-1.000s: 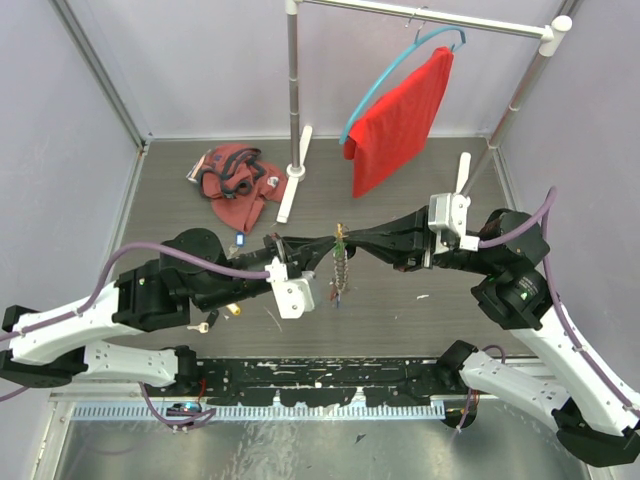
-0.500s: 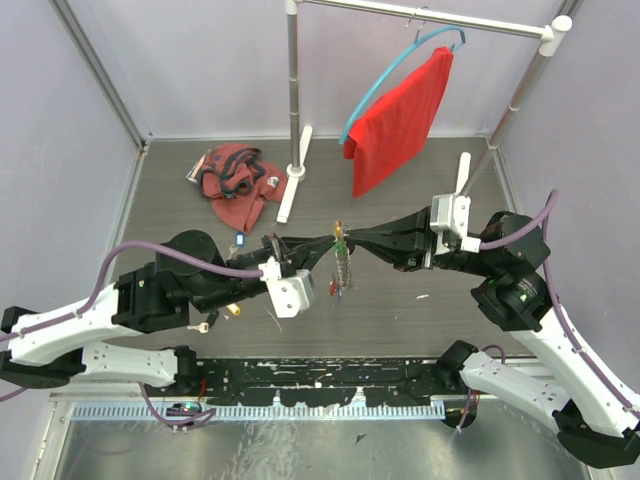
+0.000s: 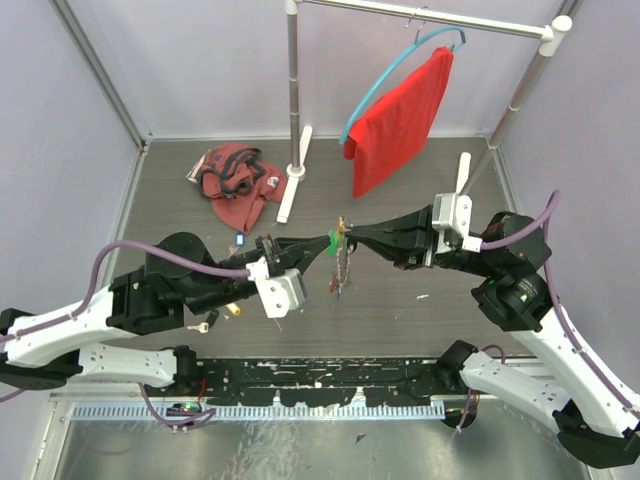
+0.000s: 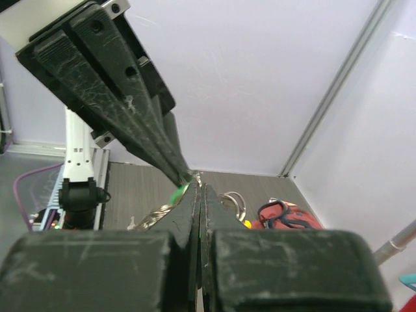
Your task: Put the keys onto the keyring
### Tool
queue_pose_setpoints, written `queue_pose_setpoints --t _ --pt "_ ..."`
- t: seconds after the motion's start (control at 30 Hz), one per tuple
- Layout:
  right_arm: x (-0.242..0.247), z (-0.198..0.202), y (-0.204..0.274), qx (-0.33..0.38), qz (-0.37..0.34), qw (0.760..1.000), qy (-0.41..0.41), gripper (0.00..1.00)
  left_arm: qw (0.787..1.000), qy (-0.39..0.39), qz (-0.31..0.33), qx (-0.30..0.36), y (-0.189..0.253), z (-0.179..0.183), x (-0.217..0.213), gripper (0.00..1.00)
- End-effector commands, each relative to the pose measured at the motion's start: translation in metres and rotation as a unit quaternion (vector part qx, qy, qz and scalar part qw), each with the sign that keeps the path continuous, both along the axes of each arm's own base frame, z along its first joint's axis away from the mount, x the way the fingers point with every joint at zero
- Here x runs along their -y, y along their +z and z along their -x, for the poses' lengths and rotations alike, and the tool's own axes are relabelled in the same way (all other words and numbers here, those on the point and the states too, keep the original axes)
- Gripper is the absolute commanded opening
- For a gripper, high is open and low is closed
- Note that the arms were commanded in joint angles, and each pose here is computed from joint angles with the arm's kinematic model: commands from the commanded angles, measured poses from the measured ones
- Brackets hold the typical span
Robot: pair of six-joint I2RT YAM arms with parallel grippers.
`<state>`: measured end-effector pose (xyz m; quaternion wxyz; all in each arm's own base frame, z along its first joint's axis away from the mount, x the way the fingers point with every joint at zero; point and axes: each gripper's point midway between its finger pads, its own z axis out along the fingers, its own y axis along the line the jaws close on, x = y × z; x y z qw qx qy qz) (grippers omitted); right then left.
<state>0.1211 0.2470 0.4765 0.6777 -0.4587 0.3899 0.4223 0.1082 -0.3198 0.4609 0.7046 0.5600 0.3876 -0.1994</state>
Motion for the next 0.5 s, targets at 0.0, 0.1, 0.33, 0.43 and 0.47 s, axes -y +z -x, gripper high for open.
queue_pose_setpoints --t 0.0,0.1,0.33,0.43,0.47 --pt "0.016 -0.004 0.042 0.059 -0.062 0.995 -0.046 0.01 1.0 -0.011 0.016 -0.003 0.005 0.006 -0.006 0.06" --pt "0.015 -0.003 0.044 0.062 -0.064 0.995 -0.042 0.01 1.0 -0.018 0.012 -0.004 0.003 0.008 -0.004 0.19" --pt "0.011 -0.001 0.041 0.065 -0.057 0.996 -0.028 0.01 1.0 -0.013 0.019 -0.012 0.004 0.007 -0.006 0.33" --pt "0.007 0.004 0.036 0.08 -0.041 0.996 -0.007 0.01 0.999 -0.009 0.033 -0.012 0.011 0.006 -0.008 0.34" --pt "0.005 0.007 0.034 0.09 -0.033 0.995 0.002 0.01 0.999 -0.011 0.04 -0.012 0.015 0.007 -0.009 0.35"
